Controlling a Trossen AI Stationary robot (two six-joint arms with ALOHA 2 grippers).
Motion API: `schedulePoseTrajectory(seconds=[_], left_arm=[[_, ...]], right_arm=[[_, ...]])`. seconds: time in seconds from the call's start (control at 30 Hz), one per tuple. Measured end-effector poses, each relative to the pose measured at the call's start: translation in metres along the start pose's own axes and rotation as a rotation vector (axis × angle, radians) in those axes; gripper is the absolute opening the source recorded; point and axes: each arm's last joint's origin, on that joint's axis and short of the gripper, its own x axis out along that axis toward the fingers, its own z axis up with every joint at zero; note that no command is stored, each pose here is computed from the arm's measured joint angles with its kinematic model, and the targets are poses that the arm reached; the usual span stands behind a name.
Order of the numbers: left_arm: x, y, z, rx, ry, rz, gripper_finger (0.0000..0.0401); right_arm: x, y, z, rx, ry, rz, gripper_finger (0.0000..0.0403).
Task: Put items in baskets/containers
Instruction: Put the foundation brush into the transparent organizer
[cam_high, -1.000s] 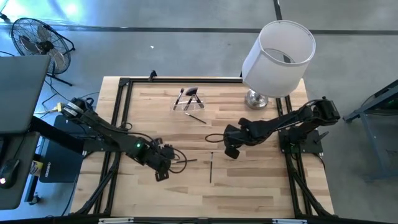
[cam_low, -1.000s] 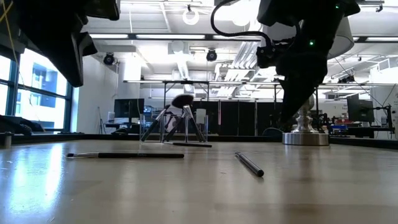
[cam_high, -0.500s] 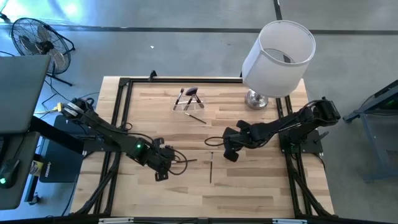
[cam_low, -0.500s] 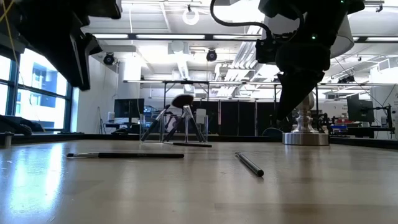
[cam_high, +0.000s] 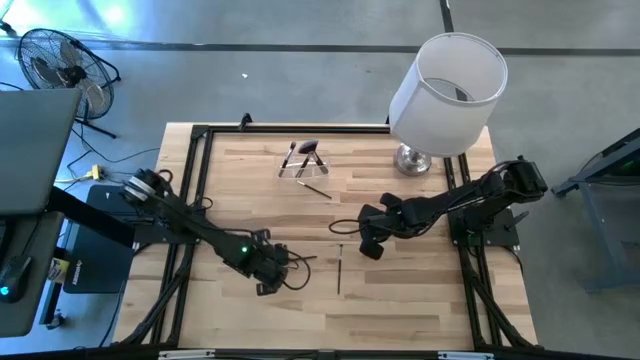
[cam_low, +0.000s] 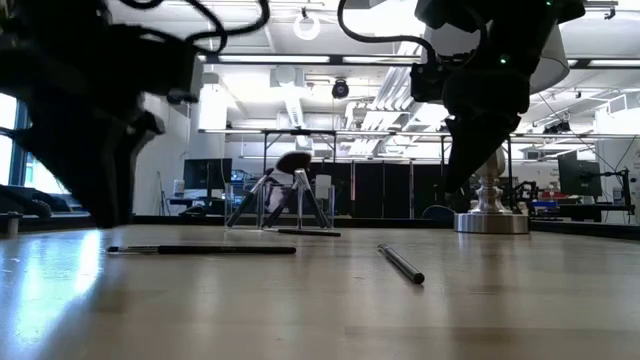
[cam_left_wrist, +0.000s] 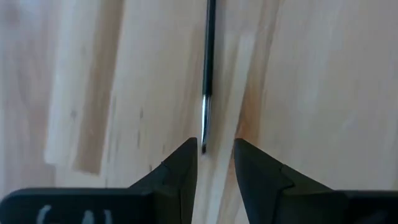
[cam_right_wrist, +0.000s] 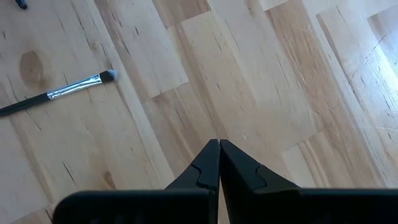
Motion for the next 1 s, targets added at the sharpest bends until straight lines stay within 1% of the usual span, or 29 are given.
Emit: schedulePoseTrajectory(seconds=[0.2, 0.4, 0.57, 0.67, 0.83, 0.87, 1.0], left_arm=[[0.02, -0.003, -0.005, 0.02, 0.073, 0.036, 0.0101], [0.029, -0.005, -0.006, 0.031, 0.078, 0.076, 0.0101], [0.032, -0.006, -0.006, 0.035, 0.084, 0.083, 0.0097], [0.032, -0.006, -0.006, 0.032, 0.084, 0.081, 0.0076], [0.033, -0.007, -0.006, 0.029, 0.093, 0.062, 0.0013], [0.033, -0.007, -0.006, 0.024, 0.096, 0.057, 0.0007], [0.033, -0.007, -0.007, -0.018, 0.095, 0.058, 0.0006]], right_arm=[[0.0, 0.0, 0.0, 0.001, 0.0, 0.003, 0.0002], [0.0, 0.001, 0.0, 0.001, 0.009, 0.022, 0.0006], [0.0, 0.001, 0.001, 0.003, 0.003, 0.026, 0.0003], [0.0, 0.002, 0.001, -0.009, -0.004, 0.031, 0.0002], [0.0, 0.002, 0.002, -0.009, -0.013, 0.037, 0.0007], [0.0, 0.002, 0.002, -0.009, -0.013, 0.037, 0.0006], [0.0, 0.002, 0.002, -0.01, -0.013, 0.037, 0.0002]])
